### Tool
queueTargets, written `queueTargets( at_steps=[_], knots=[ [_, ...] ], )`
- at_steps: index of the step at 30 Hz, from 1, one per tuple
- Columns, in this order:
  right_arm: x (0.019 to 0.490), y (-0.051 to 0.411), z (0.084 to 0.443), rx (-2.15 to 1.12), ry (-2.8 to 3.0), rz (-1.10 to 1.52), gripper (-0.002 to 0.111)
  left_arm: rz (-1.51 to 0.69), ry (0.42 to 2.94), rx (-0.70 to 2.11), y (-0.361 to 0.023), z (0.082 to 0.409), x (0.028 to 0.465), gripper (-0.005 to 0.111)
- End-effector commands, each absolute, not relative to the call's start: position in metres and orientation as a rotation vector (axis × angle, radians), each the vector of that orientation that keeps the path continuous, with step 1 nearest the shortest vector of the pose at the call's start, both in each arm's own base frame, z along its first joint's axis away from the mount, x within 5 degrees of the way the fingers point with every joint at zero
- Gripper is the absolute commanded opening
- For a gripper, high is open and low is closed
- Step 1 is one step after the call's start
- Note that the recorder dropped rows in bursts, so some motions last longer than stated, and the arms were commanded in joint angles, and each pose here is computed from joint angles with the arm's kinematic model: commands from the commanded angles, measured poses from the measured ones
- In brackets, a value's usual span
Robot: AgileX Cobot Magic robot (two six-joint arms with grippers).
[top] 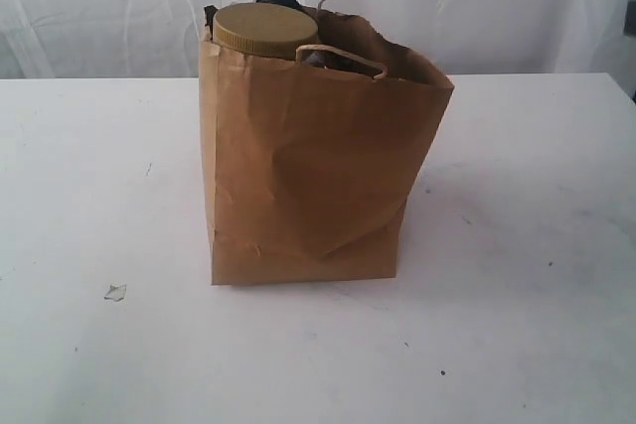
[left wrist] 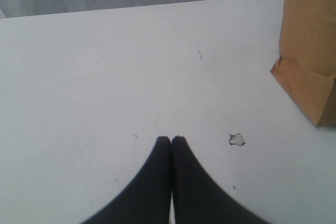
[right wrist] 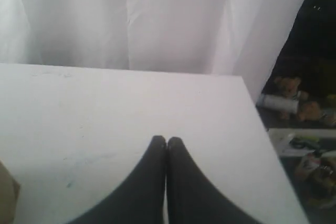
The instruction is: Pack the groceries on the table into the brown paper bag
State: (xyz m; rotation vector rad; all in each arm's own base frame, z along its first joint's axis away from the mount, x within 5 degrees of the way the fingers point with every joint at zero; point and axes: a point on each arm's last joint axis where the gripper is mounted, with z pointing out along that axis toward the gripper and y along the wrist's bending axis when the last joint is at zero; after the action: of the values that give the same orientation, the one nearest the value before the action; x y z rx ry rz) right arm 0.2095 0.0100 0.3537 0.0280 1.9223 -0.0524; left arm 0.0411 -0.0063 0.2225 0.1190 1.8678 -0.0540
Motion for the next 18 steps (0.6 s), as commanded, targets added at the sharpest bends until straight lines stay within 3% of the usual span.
queueTargets(
  at_steps=[1, 5, 9, 18],
  knots=[
    [0.186, 0.011, 0.315, 0.102, 1.894, 0.09, 0.0, -0.069, 1.858, 0.12, -0.007, 0.222, 0.04, 0.0],
    [0.148, 0.011, 0.284, 0.118, 1.843, 0.175, 0.0, -0.069, 1.858, 0.12, -0.007, 0.222, 0.04, 0.0],
    [0.105, 0.008, 0.284, 0.055, 1.673, 0.157, 0.0, -0.069, 1.858, 0.12, -0.007, 0.222, 0.04, 0.0],
    [0.023, -0.009, 0.312, -0.223, 1.309, -0.339, 0.0, -0.069, 1.858, 0.12, -0.007, 0.222, 0.04, 0.0]
  ],
)
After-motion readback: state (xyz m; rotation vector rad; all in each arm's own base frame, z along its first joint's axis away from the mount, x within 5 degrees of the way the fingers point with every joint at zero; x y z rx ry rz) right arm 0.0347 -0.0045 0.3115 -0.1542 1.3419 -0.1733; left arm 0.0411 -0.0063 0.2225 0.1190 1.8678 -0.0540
